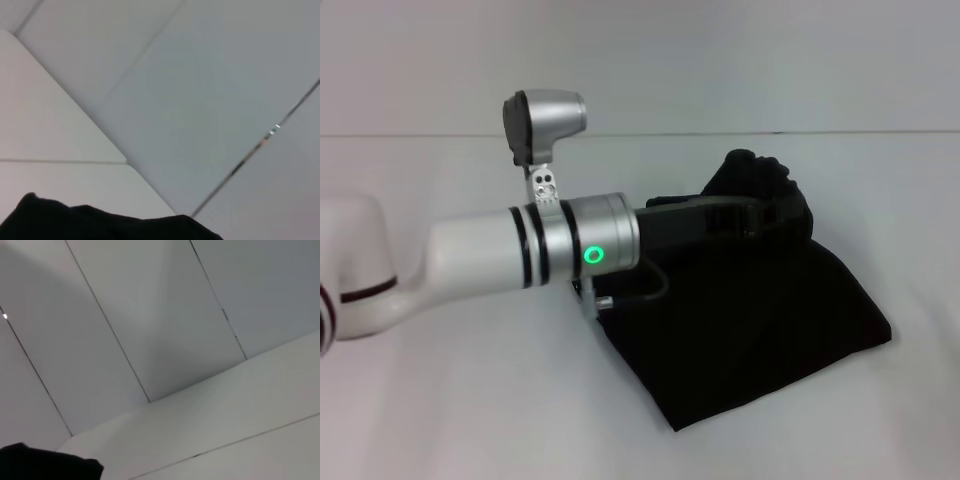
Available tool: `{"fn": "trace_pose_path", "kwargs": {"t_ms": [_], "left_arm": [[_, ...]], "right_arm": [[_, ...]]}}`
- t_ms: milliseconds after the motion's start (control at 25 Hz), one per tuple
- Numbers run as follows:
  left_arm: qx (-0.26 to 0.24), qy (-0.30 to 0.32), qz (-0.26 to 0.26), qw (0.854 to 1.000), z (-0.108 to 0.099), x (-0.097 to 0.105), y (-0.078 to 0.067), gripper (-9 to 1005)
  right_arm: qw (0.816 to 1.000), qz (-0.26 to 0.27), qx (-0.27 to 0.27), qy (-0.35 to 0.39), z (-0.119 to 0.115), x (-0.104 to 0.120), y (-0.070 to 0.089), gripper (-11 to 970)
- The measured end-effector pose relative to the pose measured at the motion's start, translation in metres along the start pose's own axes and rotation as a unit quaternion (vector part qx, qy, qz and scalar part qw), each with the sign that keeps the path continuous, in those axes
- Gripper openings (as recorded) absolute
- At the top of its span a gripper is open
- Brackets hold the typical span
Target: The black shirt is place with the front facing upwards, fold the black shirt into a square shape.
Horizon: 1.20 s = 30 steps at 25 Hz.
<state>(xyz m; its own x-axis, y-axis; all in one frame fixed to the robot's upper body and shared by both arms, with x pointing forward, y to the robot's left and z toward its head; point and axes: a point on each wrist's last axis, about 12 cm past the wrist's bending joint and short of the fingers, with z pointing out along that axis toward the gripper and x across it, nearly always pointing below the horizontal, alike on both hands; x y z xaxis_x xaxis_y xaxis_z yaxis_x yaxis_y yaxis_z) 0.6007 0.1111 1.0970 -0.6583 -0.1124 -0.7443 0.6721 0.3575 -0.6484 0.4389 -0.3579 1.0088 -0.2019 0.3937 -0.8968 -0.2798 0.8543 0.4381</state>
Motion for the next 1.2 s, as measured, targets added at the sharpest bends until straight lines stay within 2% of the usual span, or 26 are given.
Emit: {"fn": "trace_pose_path", "kwargs": {"t_ms": [560,800,1000,1200], "left_arm": [[-0.040,0.022,-0.002,0.999,0.019,0.015,0.003,232],[-0.008,0.011,0.008,1.000,0.020,0.012,-0.005,276],[0.039,-0.011,0.021,0.999,0.011,0.006,-0.012,507],[0.051,0.024,0.024,0.998,-0.021,0.012,-0.007,741]], "right_arm": [[1.000,0.004,-0.019,0.010,0.009,0.003,0.006,776],[1.000,0.004,-0.026,0.014,0.013,0.003,0.008,776],[0.999,0.001,-0.031,0.020,0.014,0.003,0.008,777],[0.998,-0.005,-0.056,0.018,0.012,-0.007,0.007,777]]}}
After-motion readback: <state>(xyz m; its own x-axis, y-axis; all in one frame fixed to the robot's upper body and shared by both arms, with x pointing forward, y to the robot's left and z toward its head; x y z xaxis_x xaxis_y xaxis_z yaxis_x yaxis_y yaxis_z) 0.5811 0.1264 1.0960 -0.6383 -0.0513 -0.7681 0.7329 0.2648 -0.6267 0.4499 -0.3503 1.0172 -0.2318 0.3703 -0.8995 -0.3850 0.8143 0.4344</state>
